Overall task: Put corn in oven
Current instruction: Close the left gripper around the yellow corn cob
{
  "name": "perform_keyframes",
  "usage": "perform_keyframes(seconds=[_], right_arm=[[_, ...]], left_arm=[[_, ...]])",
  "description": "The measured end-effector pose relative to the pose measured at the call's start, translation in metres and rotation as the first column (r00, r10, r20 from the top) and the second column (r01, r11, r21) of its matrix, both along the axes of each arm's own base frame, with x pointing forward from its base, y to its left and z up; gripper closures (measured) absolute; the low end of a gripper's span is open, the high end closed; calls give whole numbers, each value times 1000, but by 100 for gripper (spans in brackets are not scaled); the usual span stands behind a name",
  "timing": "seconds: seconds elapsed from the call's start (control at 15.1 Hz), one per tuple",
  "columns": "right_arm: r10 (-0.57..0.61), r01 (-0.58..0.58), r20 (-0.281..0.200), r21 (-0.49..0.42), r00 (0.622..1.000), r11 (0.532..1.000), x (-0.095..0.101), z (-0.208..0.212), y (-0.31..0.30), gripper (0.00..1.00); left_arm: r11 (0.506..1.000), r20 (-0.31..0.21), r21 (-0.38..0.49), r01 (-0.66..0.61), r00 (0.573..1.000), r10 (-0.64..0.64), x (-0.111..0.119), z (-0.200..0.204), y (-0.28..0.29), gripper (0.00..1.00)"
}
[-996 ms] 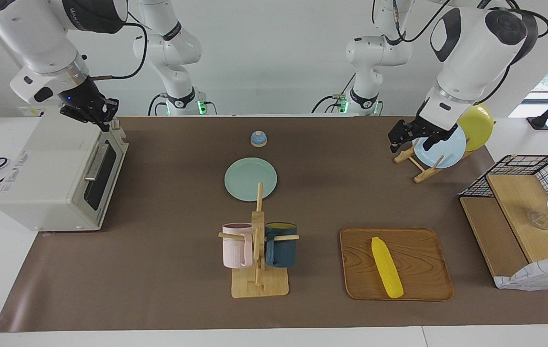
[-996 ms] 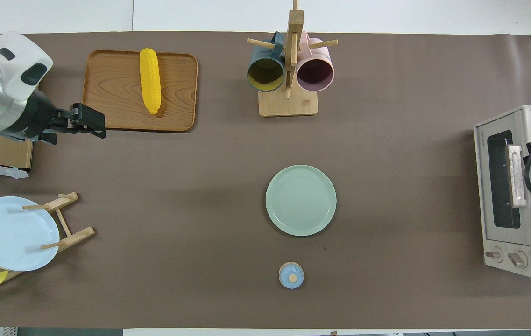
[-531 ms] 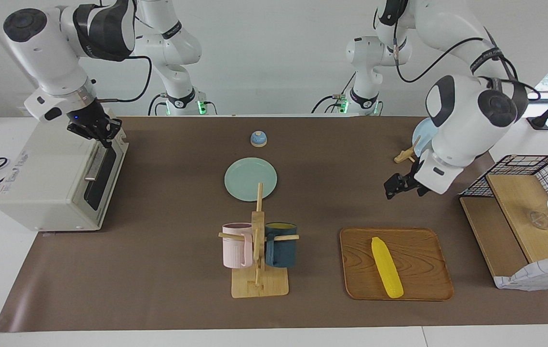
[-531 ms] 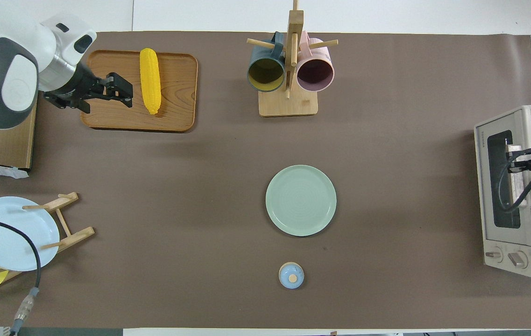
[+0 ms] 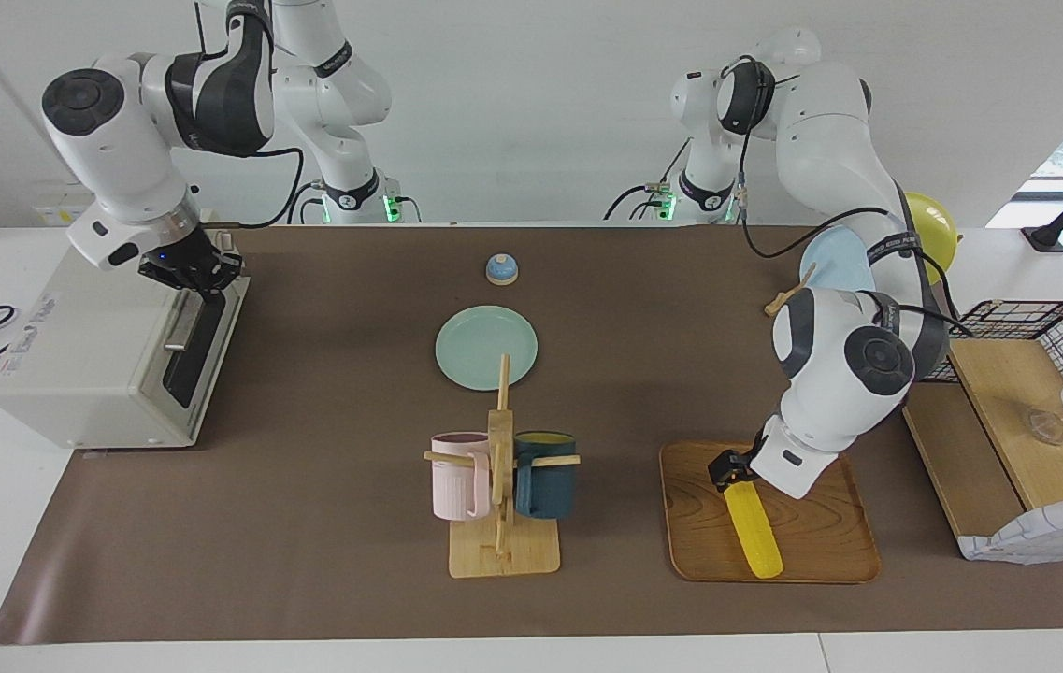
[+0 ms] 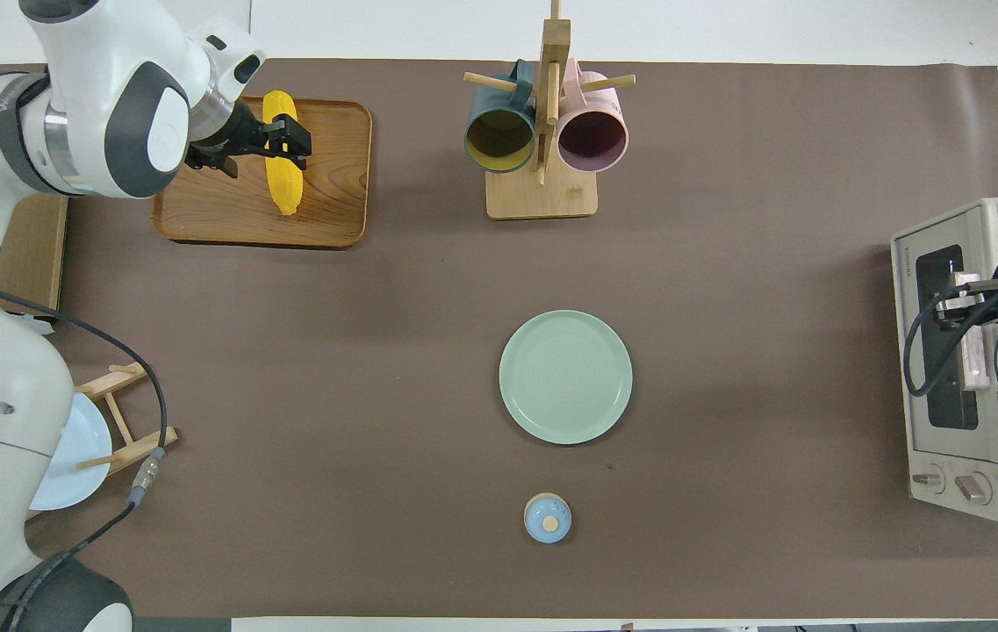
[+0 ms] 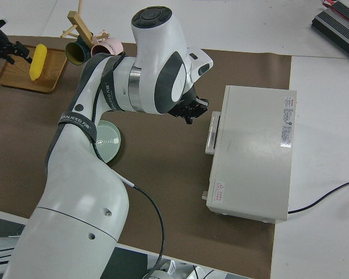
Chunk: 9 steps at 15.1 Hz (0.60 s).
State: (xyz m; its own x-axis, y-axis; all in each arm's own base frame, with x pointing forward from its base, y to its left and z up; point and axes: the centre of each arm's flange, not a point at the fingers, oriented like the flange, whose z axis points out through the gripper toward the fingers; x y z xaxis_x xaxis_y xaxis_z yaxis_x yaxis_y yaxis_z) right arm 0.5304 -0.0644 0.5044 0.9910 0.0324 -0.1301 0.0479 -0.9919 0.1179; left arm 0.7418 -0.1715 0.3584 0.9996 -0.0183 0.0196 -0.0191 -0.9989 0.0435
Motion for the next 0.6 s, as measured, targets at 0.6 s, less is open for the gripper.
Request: perform_keyframes(seconds=[0.6], right_arm=[[29, -29, -8, 8, 1000, 1000, -6, -26, -38, 99]], left_arm=[[996, 7, 67, 65, 998, -66, 6, -54, -14, 0]])
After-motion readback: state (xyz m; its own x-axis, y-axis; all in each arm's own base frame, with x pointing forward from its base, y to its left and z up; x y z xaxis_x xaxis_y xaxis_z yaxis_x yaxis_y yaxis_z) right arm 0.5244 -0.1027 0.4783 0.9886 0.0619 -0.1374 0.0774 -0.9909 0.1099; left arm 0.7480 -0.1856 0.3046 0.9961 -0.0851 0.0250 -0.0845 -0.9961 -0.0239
